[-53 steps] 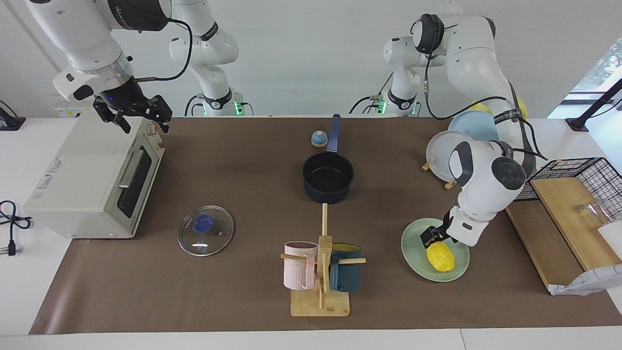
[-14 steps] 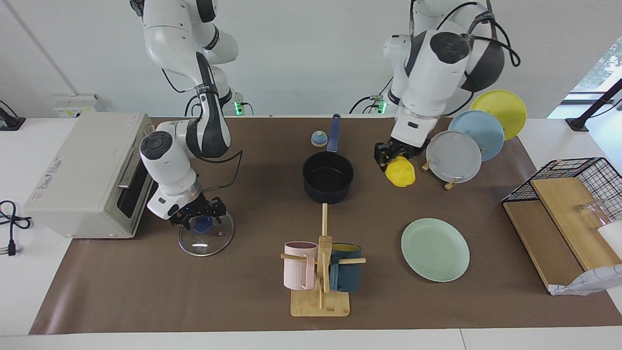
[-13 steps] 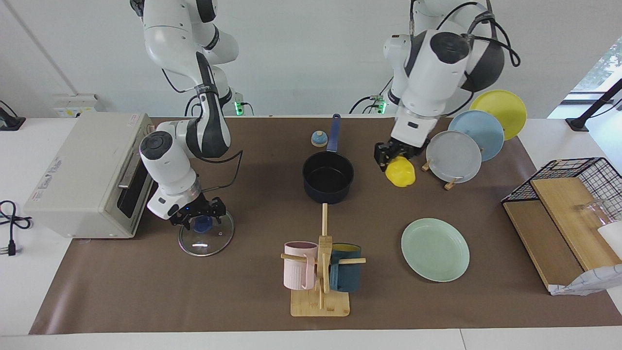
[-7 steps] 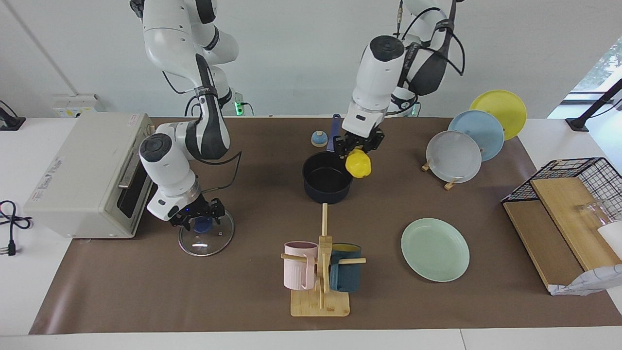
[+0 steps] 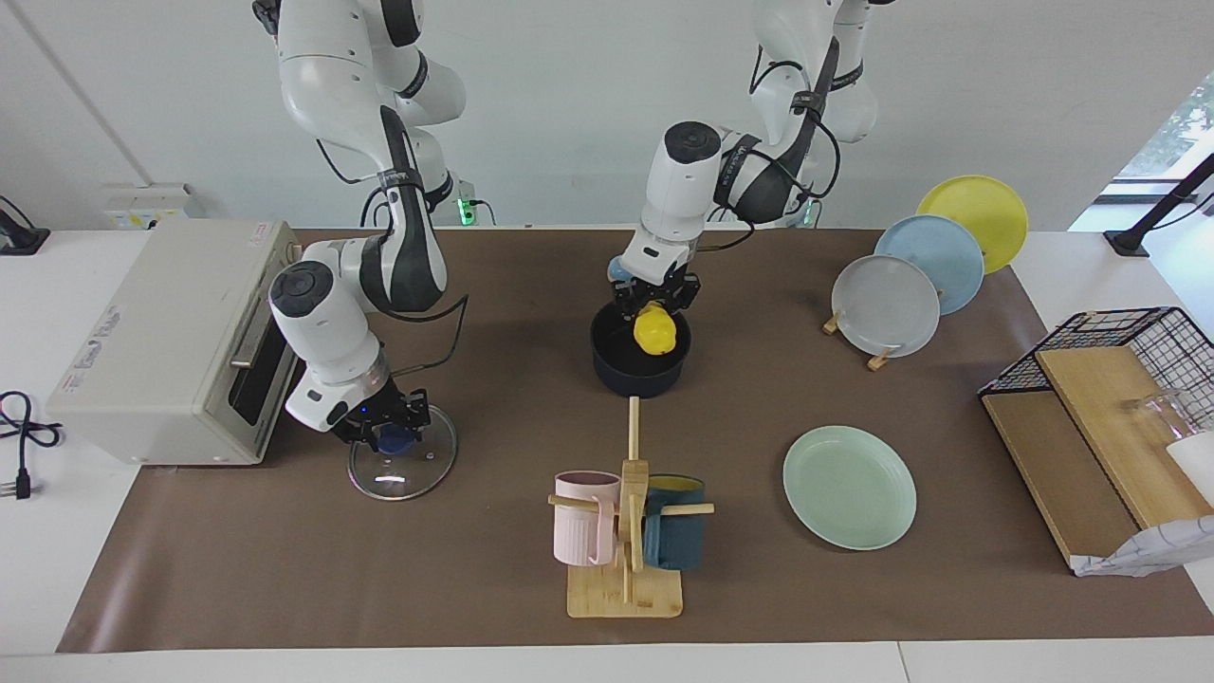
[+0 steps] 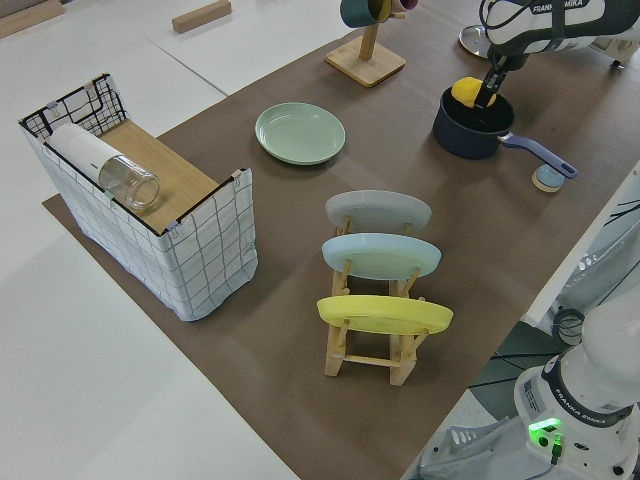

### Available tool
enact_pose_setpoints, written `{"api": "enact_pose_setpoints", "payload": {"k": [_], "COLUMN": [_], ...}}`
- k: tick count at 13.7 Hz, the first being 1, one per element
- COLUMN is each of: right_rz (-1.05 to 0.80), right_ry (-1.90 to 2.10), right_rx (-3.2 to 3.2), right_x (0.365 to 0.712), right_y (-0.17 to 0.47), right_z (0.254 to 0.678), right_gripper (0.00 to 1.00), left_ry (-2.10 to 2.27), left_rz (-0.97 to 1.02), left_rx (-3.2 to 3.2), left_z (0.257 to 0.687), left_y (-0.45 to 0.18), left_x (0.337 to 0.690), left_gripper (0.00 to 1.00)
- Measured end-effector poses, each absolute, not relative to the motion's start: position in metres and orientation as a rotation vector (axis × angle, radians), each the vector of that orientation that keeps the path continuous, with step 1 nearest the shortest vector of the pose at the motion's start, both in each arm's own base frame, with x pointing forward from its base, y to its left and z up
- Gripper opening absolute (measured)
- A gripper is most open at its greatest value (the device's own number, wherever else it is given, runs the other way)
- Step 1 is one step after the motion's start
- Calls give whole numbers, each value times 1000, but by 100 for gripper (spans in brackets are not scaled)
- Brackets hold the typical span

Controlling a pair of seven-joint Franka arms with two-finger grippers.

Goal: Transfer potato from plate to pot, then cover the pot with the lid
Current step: 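Carry the potato over the pot while the right gripper grasps the lid, then open the left gripper over the pot while the right gripper lifts the lid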

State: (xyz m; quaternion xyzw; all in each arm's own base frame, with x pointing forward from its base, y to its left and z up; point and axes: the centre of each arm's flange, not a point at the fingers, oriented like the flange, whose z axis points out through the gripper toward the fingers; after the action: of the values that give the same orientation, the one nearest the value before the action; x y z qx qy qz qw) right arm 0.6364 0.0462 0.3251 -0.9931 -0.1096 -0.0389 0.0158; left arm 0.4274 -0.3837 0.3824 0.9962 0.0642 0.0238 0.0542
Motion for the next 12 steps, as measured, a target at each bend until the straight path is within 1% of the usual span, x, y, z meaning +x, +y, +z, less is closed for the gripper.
{"api": "enact_pose_setpoints", "payload": {"k": [5,9,12], "right_rz": [-109,-59,-18], "right_ry": [-353,-382,-391], "right_rx": [-3086,-3074,-3067], "right_x": [639,649,647], "right_y": [49,61,64], "right_z": [331,367,388], "right_gripper": [65,65,65], "left_ry": [174,145,109], "left_rz": [45,28,6], "left_rx": [3045,3057,3073], "left_z": [353,333,316], "left_y": [-393,-401,-407], "left_x": [425,419,413], "left_gripper": [58,58,58]}}
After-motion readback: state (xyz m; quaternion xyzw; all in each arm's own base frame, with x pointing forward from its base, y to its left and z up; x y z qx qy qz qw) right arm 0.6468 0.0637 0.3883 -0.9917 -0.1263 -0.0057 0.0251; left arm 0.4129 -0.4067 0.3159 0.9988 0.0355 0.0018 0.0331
